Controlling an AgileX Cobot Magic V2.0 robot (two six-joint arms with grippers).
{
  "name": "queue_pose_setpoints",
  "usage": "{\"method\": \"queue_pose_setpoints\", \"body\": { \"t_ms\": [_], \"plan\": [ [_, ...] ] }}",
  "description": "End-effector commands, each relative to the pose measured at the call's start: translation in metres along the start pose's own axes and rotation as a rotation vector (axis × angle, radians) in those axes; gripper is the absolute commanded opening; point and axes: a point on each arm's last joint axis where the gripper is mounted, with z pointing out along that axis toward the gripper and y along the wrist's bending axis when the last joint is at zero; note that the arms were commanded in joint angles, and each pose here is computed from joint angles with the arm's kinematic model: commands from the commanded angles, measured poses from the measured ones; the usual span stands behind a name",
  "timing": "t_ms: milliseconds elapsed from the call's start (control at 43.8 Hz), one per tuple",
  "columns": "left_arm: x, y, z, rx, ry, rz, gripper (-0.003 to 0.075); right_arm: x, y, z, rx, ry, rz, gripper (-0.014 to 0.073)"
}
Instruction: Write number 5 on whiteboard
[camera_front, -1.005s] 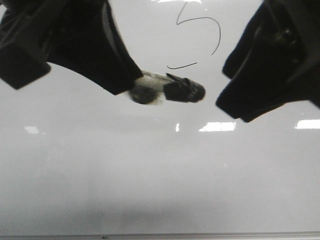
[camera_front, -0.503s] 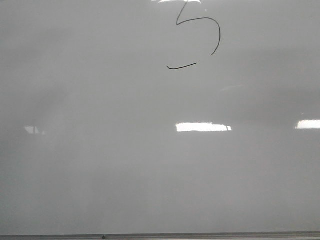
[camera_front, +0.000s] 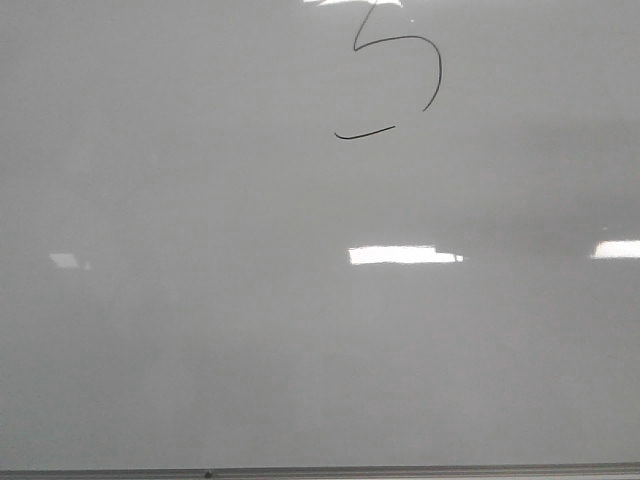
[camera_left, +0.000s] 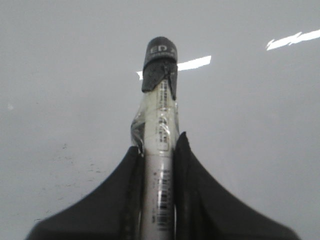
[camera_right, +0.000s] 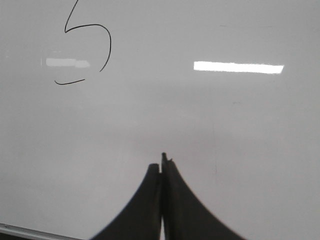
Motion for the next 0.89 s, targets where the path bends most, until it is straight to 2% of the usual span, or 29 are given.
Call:
{"method": "queue_pose_setpoints", "body": {
  "t_ms": [0,594,868],
  "plan": [
    [-0.0179,0.0068,-0.0043,-0.067,-0.132,-0.04,-0.001,-0.0166,0.0013,-0.003,-0.006,-0.114,0.007,-0.0062],
    [-0.0205,0.0086,-0.0048,-0.086,-0.161,-0.04,-0.0011,-0.0163,0.0013,-0.0029,-0.006,-0.11,0.007,-0.0062],
    [-0.0254,0.0122,-0.0061,-0.124,-0.219,-0.055,-0.0011,-0.0163,0.0013,-0.0029,-0.006,-0.11,0.007,-0.0062]
  ]
}}
